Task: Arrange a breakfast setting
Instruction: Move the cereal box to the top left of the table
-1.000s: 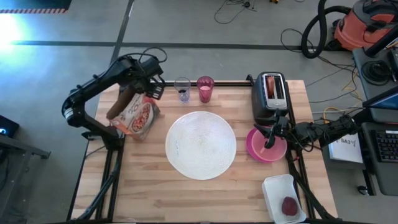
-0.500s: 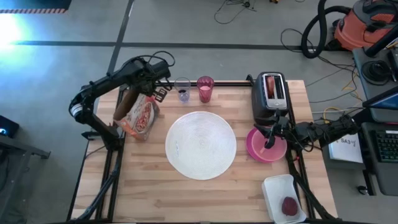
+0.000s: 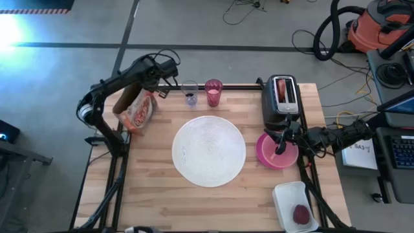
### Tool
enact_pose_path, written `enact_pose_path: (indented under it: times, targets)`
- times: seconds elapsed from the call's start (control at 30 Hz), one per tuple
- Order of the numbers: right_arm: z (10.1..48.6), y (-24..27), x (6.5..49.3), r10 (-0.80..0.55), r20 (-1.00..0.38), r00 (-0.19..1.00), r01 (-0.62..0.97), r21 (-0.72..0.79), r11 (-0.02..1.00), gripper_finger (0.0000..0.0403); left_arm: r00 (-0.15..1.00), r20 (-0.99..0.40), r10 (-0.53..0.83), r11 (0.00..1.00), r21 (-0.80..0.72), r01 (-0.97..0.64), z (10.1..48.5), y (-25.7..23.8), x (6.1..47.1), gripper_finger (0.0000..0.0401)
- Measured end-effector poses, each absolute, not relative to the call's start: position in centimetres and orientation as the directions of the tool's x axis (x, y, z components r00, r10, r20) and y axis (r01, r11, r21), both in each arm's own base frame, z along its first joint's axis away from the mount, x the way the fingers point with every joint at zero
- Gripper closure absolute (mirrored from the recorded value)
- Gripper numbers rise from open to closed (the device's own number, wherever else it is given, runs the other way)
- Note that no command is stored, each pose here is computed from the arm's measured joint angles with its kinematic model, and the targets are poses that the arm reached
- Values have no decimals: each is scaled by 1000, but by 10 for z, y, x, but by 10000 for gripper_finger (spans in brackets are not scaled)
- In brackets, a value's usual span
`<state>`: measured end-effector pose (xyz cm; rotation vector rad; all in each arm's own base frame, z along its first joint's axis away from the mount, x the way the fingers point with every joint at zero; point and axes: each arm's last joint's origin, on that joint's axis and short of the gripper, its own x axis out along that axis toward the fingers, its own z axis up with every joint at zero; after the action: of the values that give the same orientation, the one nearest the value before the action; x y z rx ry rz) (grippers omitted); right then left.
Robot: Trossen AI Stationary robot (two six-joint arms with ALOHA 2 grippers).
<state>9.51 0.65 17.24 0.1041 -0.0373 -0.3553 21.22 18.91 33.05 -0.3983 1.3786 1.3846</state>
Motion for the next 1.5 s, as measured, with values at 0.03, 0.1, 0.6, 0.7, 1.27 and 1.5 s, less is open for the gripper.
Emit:
enact_pose_path:
  times: [0.03, 0.1, 0.6, 0.7, 1.27, 1.5]
  targets:
    - [172, 7, 95, -349, 18, 937, 345, 108, 932, 259, -356, -823, 444, 255, 496, -830, 330, 192, 211, 401]
    - [172, 7, 95, -349, 18, 937, 345, 107, 932, 259, -352, -818, 454, 244, 494, -834, 330, 199, 209, 401]
    - [172, 7, 95, -349, 18, 937, 345, 108, 932, 259, -238, -759, 606, 110, 376, -920, 336, 251, 197, 401]
    - [172, 6, 95, -349, 18, 937, 345, 107, 932, 259, -243, -755, 609, 95, 373, -923, 335, 257, 194, 401]
    - [172, 6, 95, -349, 18, 937, 345, 107, 932, 259, -247, -752, 612, 81, 370, -926, 331, 265, 195, 401]
    - [172, 6, 95, -349, 18, 937, 345, 107, 932, 259, -215, -746, 630, 116, 363, -924, 344, 259, 201, 400]
